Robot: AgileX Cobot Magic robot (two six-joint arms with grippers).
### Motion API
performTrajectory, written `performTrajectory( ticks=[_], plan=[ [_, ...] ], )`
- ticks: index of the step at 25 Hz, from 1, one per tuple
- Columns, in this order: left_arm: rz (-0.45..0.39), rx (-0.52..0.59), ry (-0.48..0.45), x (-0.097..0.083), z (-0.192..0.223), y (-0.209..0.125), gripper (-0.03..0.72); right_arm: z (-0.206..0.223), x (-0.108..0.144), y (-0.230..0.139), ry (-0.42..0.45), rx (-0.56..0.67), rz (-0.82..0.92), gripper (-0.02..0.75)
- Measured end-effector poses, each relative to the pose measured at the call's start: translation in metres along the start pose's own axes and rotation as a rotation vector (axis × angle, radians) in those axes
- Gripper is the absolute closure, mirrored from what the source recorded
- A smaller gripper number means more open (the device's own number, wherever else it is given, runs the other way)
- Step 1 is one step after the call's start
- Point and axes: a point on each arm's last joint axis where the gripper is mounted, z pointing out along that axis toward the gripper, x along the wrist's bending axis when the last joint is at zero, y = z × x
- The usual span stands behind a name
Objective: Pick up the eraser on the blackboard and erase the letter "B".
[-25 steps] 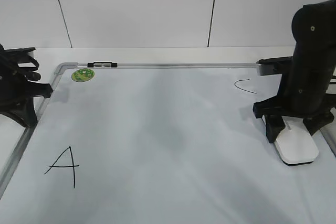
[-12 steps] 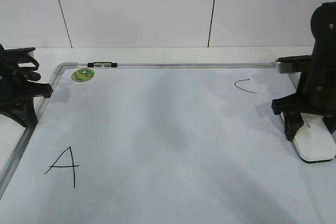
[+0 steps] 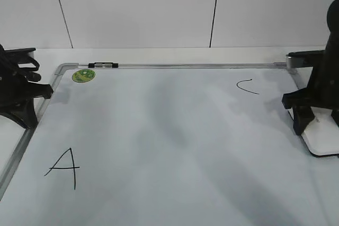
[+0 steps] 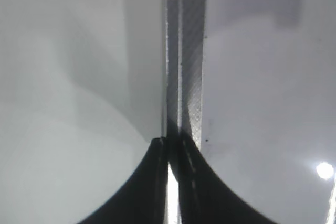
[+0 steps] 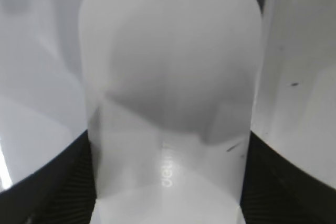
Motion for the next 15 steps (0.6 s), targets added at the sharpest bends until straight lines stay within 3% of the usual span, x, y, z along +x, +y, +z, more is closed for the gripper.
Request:
performTrajectory(
  ticks=[10,15],
  plan=[
    [0.0,0.0,0.0,0.0,0.0,0.0,0.672,-0.008,-0.001,0.01,0.009,-0.008,-0.017,0.199],
    [0.0,0.0,0.0,0.0,0.0,0.0,0.672,-0.002,-0.011,0.011,0.064,0.004,0.021,0.199]
  ],
)
